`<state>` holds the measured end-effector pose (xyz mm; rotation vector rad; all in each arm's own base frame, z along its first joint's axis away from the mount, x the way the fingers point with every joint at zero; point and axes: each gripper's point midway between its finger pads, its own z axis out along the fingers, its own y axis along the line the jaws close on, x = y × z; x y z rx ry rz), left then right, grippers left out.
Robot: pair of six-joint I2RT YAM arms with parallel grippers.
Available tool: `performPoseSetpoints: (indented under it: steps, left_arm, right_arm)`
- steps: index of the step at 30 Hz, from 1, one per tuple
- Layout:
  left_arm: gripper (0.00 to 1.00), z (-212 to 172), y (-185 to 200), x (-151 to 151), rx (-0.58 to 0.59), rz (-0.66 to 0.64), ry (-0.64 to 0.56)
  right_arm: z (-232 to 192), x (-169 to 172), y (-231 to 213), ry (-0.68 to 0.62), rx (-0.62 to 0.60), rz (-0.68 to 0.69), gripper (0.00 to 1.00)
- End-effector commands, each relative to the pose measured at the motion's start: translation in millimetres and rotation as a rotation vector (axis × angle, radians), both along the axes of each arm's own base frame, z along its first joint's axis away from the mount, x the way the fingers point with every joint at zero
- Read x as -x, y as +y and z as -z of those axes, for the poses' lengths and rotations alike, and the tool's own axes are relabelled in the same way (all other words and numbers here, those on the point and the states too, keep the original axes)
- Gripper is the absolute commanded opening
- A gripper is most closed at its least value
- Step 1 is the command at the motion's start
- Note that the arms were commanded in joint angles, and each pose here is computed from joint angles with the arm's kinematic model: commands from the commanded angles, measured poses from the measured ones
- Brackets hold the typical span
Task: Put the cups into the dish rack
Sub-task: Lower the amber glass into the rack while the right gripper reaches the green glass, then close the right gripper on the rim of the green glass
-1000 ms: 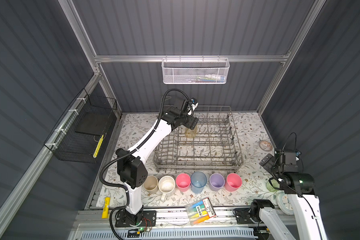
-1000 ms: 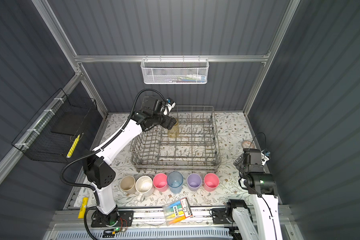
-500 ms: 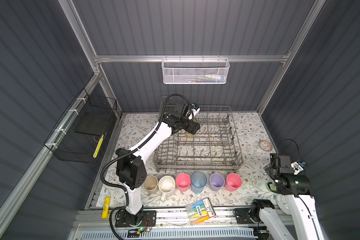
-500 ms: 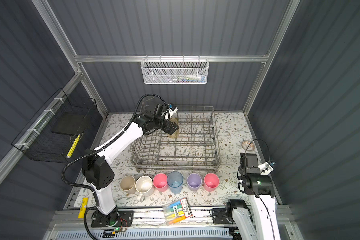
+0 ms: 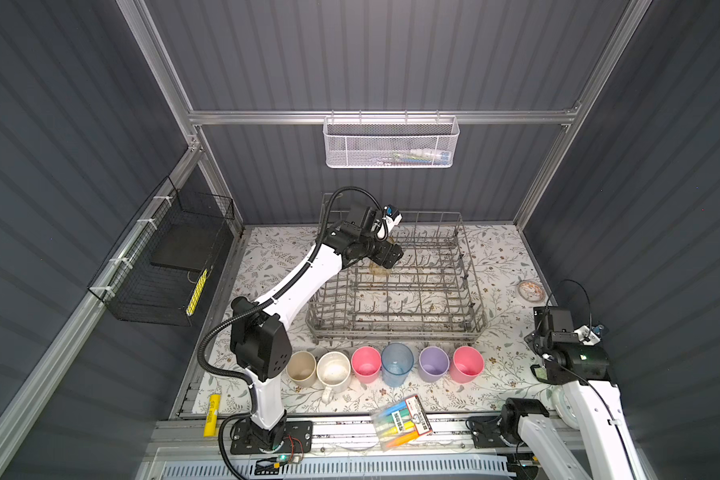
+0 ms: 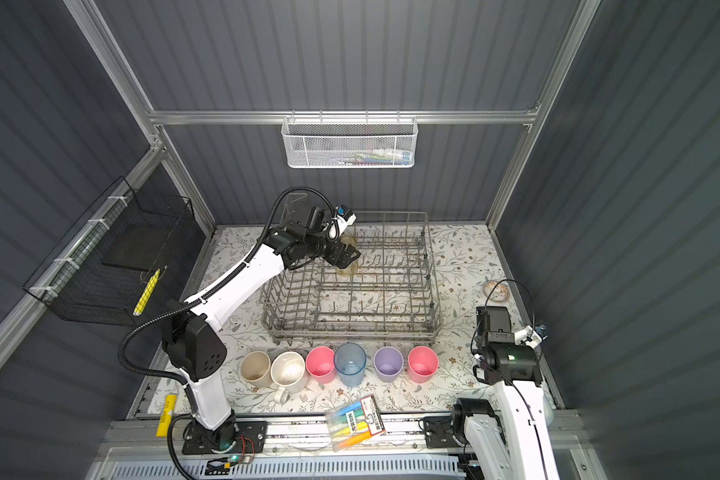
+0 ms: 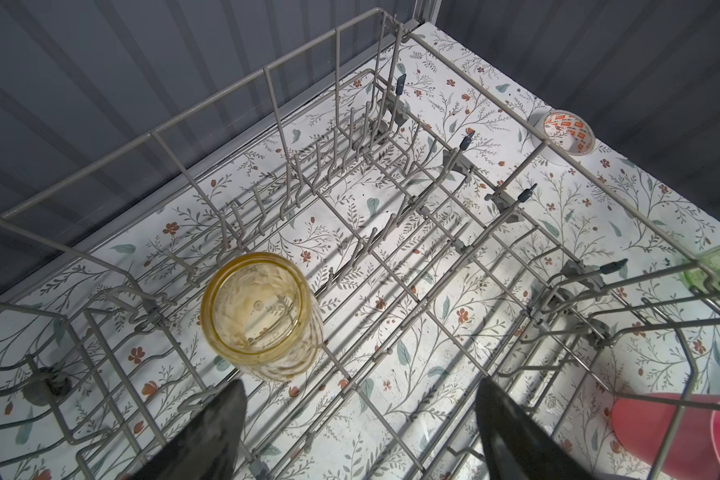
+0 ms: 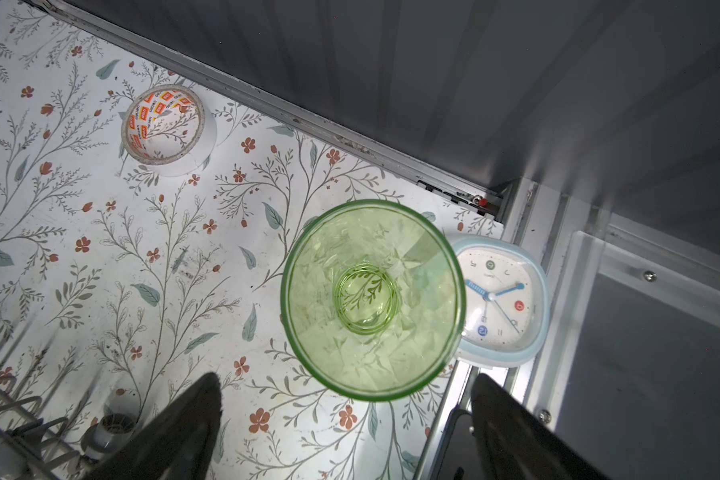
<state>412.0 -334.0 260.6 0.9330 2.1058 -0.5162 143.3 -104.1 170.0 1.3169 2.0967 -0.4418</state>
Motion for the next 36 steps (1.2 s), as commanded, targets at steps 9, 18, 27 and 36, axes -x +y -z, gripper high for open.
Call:
performPoseSetpoints:
  steps: [9, 18, 27, 36]
  left_arm:
    - [0.86, -7.1, 0.4, 7.4, 0.029, 0.023, -0.008]
    - [0.86, -4.3, 0.3, 7.0, 0.027, 0.025, -0.012]
    - [0.86, -2.2, -0.3, 6.9, 0.026, 0.025, -0.004]
    - [0.86, -0.5, -1.5, 7.2, 0.031, 0.026, 0.006]
  right_arm:
    - [17.5, -11.2, -2.8, 0.059, -0.028, 0.014, 0.92]
    - [28.4, -18.5, -0.2, 0.079, -0.053, -0.012, 0.83]
    - [30.8, -26.3, 0.3, 0.075, -0.053, -0.048, 0.78]
    - [41.5, -34.6, 1.1, 0.089, -0.073, -0.079, 0.76]
